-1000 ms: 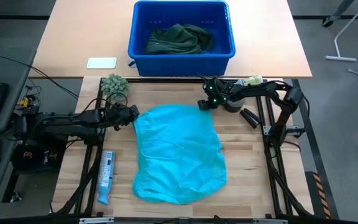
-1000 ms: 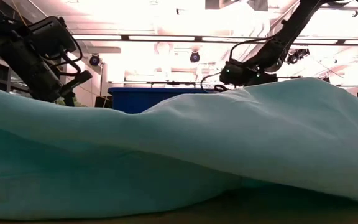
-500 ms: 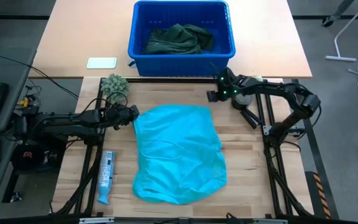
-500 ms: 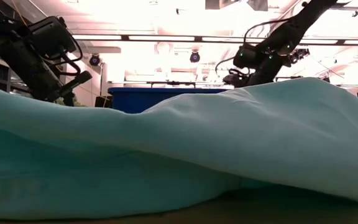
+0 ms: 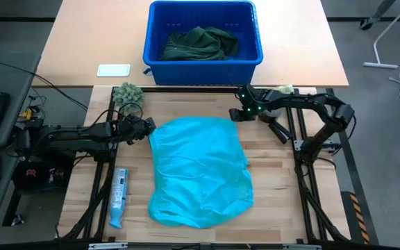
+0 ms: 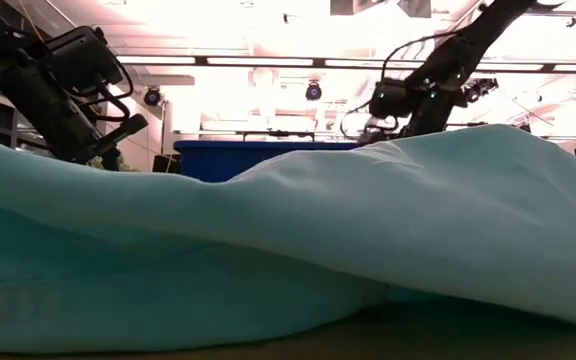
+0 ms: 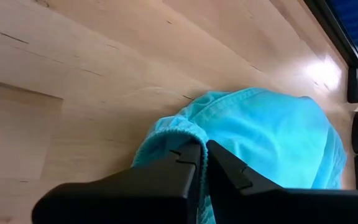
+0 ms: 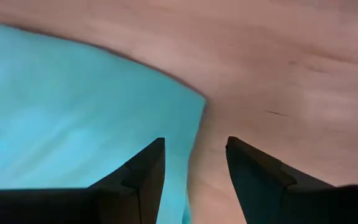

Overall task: Fold laundry
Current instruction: Fold the light blue shorts

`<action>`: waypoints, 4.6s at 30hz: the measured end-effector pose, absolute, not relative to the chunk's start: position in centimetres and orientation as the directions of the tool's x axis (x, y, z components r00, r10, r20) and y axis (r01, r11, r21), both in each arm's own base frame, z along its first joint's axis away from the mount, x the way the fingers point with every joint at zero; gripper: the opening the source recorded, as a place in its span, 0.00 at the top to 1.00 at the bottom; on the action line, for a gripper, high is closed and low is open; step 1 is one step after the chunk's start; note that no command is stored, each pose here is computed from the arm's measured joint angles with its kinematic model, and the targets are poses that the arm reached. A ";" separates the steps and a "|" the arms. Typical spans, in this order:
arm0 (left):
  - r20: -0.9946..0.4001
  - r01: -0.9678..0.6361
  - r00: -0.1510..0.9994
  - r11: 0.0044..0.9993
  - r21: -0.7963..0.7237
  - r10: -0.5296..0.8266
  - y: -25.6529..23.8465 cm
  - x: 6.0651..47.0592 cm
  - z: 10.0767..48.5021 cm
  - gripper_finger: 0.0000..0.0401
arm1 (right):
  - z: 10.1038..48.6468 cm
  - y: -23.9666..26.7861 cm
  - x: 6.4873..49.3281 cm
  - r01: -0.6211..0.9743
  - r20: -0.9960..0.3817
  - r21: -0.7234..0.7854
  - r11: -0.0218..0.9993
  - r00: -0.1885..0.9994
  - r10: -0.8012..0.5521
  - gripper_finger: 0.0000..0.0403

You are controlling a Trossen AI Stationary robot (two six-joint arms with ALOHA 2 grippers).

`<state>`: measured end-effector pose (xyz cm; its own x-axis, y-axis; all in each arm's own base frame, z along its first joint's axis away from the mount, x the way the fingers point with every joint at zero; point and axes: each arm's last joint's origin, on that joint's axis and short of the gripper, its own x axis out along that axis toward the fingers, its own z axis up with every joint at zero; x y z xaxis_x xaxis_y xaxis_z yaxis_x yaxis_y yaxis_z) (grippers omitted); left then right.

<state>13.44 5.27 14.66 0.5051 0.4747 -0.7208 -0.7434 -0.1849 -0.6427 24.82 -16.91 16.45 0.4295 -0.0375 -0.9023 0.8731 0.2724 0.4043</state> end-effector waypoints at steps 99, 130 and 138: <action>-0.743 -0.302 0.663 0.941 -0.155 0.090 2.3 12.1 32.0 1.00 | 28.3 3.6 24.9 0.516 -0.614 0.621 0.590 0.788 -0.043 1.00; -0.810 -0.340 0.427 0.759 -0.556 -0.402 -2.2 13.6 24.8 1.00 | 25.0 6.4 26.3 0.542 -0.739 0.616 0.572 0.650 0.179 0.95; -0.744 -0.396 0.510 0.650 -0.648 -0.431 -2.6 14.8 24.6 0.93 | 24.8 6.4 26.1 0.561 -0.760 0.593 0.578 0.628 0.170 0.95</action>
